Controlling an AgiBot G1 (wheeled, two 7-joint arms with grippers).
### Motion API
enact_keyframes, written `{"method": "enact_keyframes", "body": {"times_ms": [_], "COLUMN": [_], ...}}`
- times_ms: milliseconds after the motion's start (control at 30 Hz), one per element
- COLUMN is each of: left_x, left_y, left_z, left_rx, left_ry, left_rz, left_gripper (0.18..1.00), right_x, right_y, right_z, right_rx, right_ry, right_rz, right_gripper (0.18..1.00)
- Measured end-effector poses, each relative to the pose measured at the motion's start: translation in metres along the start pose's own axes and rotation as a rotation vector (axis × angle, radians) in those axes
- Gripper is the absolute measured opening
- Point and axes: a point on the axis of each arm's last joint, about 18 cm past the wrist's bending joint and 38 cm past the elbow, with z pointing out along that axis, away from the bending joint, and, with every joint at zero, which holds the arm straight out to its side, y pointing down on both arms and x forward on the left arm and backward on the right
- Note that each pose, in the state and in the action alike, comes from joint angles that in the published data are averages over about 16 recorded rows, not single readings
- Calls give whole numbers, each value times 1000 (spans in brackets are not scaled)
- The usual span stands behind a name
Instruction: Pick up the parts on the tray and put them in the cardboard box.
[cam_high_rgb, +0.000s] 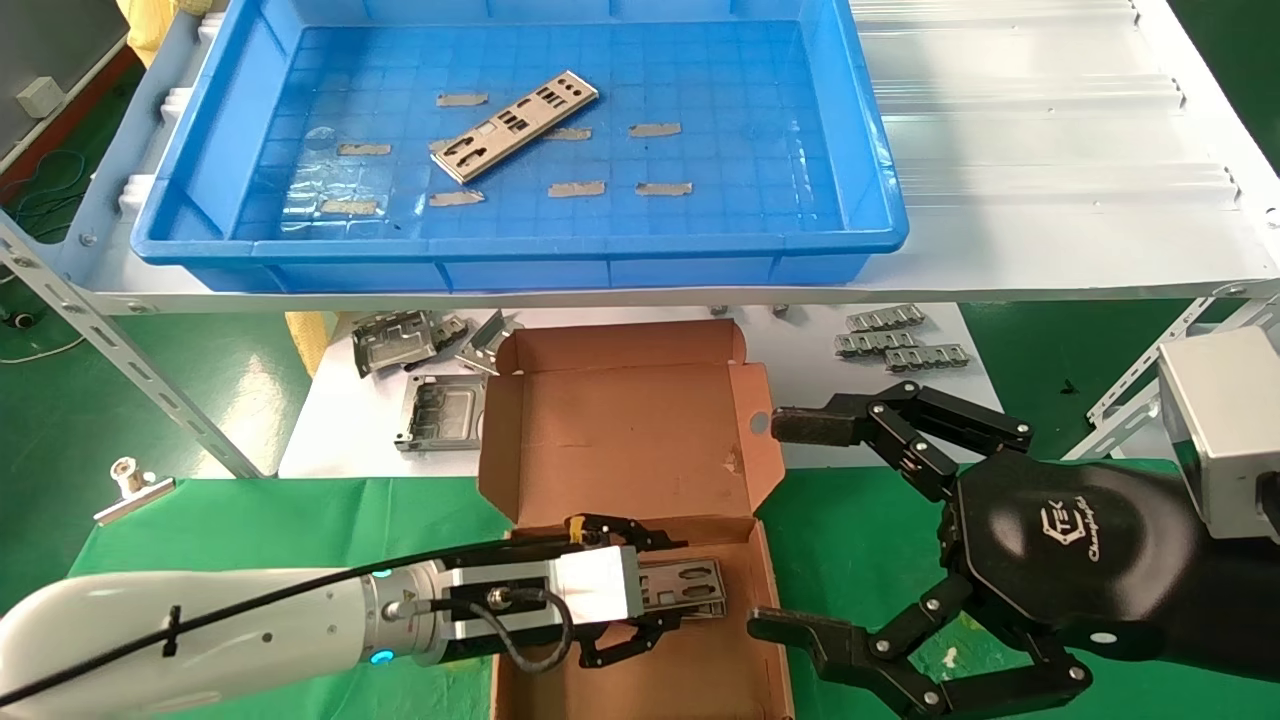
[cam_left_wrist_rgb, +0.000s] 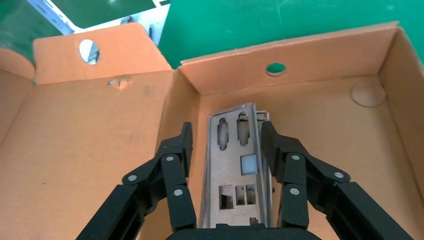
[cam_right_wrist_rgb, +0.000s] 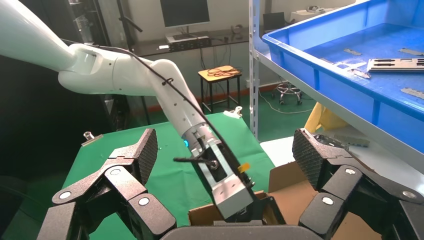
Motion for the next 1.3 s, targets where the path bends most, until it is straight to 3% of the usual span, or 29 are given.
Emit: {"method": "enact_keyframes", "body": {"times_ms": [633,933,1300], "left_x": [-5,-5,-8], "left_y": [-37,-39,-39], "left_z": [-53,-57,-75], "left_rx": [155,168,195], "left_ry": [101,105,99], "left_rz": [-272,-284,-310], "left_gripper": [817,947,998], "right_x": [0,0,0], "right_y": [0,0,0], "right_z": [0,0,0], "right_rx": [0,0,0], "right_ry": [1,1,1], "right_rz": [0,0,0], "right_gripper": [1000,1000,1000]}}
